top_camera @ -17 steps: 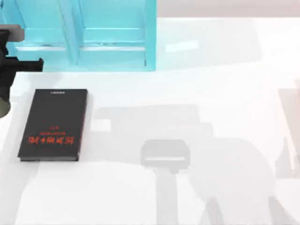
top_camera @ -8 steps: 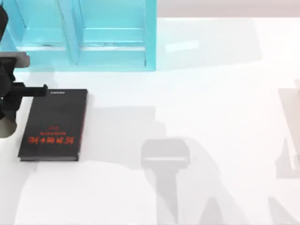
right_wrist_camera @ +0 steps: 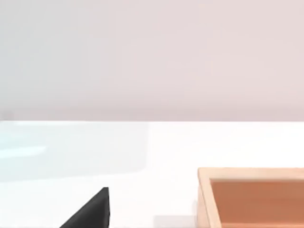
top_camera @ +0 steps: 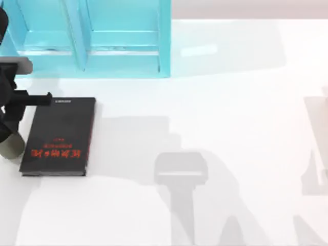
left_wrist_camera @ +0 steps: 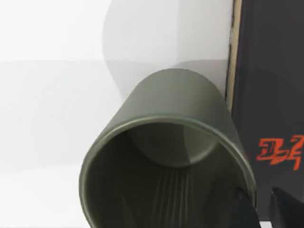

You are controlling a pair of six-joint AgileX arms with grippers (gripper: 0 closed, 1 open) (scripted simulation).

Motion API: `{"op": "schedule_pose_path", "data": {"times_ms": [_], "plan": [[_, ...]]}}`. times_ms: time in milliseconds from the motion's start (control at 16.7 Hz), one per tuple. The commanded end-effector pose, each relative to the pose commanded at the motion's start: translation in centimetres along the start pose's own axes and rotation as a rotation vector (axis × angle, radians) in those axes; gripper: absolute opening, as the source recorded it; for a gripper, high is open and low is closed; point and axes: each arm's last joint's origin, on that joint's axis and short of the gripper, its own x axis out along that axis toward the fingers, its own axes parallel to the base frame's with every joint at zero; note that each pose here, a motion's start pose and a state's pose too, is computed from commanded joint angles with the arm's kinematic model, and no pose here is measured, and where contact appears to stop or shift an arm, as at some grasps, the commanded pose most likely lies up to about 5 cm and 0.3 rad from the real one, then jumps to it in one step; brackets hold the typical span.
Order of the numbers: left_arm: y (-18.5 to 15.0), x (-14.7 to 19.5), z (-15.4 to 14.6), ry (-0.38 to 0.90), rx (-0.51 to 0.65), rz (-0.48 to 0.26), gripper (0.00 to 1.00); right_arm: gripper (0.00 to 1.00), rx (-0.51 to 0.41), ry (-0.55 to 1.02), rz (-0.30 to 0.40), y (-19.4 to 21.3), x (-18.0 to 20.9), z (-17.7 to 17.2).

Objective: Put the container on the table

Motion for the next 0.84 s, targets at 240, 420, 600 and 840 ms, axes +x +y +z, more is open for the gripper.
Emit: {"op": "schedule_pose_path", "data": {"times_ms": [240,420,600,840], "plan": [[0.0,0.0,0.0,0.0,0.0,0.0,0.68,1.0,0.0,0.0,0.0,0.0,0.0,0.0],[0.0,0.0,0.0,0.0,0.0,0.0,0.9,1.0,0.0,0.0,0.0,0.0,0.0,0.0],[0.0,0.0,0.0,0.0,0.0,0.0,1.0,1.0,0.0,0.0,0.0,0.0,0.0,0.0],[0.0,0.0,0.0,0.0,0.0,0.0,1.0,1.0,0.0,0.0,0.0,0.0,0.0,0.0]]}}
